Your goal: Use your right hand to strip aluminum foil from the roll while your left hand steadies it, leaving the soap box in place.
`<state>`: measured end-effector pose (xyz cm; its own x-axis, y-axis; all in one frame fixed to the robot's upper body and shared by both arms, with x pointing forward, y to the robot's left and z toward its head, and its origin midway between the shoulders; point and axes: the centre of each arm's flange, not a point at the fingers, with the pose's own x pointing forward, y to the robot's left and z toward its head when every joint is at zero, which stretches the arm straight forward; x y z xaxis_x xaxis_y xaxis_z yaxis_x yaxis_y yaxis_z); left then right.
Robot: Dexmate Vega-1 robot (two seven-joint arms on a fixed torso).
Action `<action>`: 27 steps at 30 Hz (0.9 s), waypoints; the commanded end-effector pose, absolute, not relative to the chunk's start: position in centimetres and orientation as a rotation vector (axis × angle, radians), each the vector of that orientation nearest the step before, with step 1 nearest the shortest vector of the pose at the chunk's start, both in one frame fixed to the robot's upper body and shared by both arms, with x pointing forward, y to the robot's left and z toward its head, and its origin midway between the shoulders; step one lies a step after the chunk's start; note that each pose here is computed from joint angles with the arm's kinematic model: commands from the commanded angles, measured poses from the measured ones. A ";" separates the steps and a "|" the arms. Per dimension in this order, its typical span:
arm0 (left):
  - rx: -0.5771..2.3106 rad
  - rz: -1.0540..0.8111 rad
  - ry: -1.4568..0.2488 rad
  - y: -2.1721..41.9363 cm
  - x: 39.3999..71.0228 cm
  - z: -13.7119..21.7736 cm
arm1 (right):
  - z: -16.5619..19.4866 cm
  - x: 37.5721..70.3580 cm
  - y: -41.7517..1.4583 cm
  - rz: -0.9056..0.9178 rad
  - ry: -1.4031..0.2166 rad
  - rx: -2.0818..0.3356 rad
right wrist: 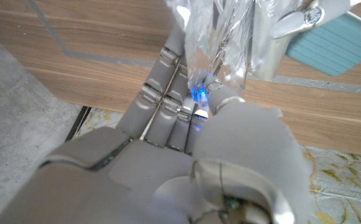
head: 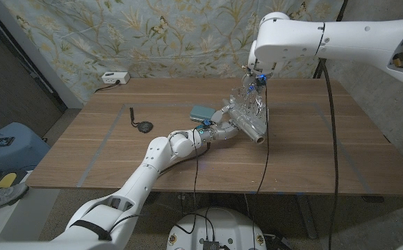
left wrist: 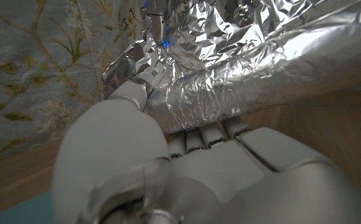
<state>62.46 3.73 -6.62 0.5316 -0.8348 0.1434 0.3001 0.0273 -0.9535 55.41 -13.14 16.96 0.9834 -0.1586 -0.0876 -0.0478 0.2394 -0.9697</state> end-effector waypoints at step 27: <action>-1.256 -1.014 0.590 3.7 61.4 -7.7 | 17.3 57.2 -16.0 -0.106 0.273 -1.270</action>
<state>61.33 3.72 -7.56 0.4670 -0.8714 0.1499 0.2997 -0.0035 -0.9540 57.28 -15.51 17.42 0.9640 -0.2305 -0.1322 -0.0646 0.2793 -0.9580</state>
